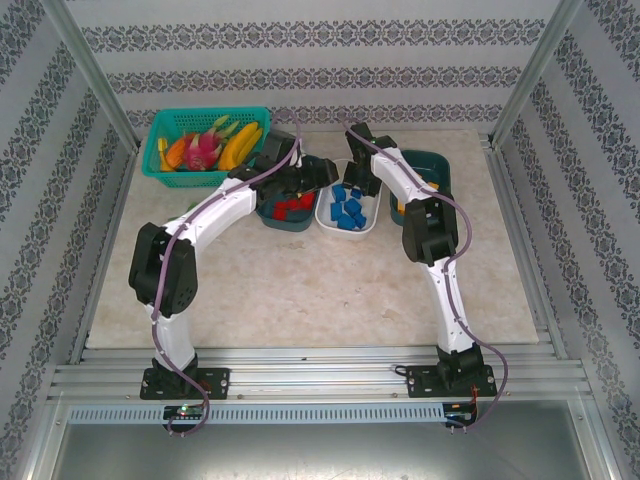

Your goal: Sort the legos into containers by color

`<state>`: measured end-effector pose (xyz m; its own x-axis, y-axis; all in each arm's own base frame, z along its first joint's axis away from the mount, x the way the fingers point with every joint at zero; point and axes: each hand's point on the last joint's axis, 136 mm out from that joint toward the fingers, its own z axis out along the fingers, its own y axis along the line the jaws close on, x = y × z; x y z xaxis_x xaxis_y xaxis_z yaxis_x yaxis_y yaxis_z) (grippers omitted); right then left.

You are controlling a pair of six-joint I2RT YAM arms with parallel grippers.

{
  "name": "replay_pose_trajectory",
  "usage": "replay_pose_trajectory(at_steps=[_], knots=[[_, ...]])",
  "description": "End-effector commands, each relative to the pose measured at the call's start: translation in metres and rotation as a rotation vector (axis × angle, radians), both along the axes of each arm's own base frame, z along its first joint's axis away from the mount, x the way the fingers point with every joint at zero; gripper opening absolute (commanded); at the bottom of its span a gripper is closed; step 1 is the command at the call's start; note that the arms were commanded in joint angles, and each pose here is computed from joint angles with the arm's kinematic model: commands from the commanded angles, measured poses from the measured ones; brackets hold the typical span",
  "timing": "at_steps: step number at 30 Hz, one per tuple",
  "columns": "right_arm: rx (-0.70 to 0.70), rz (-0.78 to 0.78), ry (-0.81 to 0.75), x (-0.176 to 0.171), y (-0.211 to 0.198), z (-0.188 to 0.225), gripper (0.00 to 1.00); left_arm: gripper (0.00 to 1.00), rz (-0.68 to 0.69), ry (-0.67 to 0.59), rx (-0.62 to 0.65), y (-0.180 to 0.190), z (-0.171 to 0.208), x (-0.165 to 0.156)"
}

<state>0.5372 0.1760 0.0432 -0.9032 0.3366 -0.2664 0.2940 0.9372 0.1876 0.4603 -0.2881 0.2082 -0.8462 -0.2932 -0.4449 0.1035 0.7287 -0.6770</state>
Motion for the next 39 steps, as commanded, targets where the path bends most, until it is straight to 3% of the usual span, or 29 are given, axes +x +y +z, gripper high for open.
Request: replay_pose_trajectory(at_steps=[1,8,15,16,19,21,28,32,35,39], knots=[[0.023,0.004,-0.042,0.001,0.001,0.034,0.60,0.87,-0.016,-0.025,-0.004,0.004,0.016,0.002],[0.030,0.011,-0.185,-0.021,0.001,0.119,0.67,0.87,-0.001,0.004,0.012,0.023,0.032,-0.025],[-0.014,0.101,-0.369,-0.108,-0.003,0.183,0.75,0.90,0.015,0.035,0.109,0.065,0.035,-0.090],[-0.019,0.109,-0.377,-0.124,-0.005,0.182,0.76,0.98,0.015,0.031,0.110,0.070,0.036,-0.101],[-0.042,0.135,-0.407,-0.179,-0.015,0.177,0.78,1.00,0.028,0.034,0.133,0.090,0.030,-0.133],[-0.064,0.169,-0.428,-0.216,-0.022,0.170,0.98,1.00,0.044,0.041,0.162,0.106,0.022,-0.156],[-0.005,0.093,-0.302,-0.311,-0.065,0.114,0.98,1.00,0.160,0.039,0.272,0.159,0.008,-0.209],[-0.059,0.021,-0.423,-0.311,-0.090,0.123,0.98,1.00,0.254,0.025,0.459,0.198,-0.002,-0.215],[-0.249,-0.127,-0.475,-0.290,-0.129,0.129,0.98,1.00,0.425,0.017,0.681,0.243,-0.005,-0.206],[-0.433,-0.053,-0.519,-0.249,-0.152,0.119,0.98,1.00,0.397,-0.180,0.816,0.254,-0.015,-0.171]])
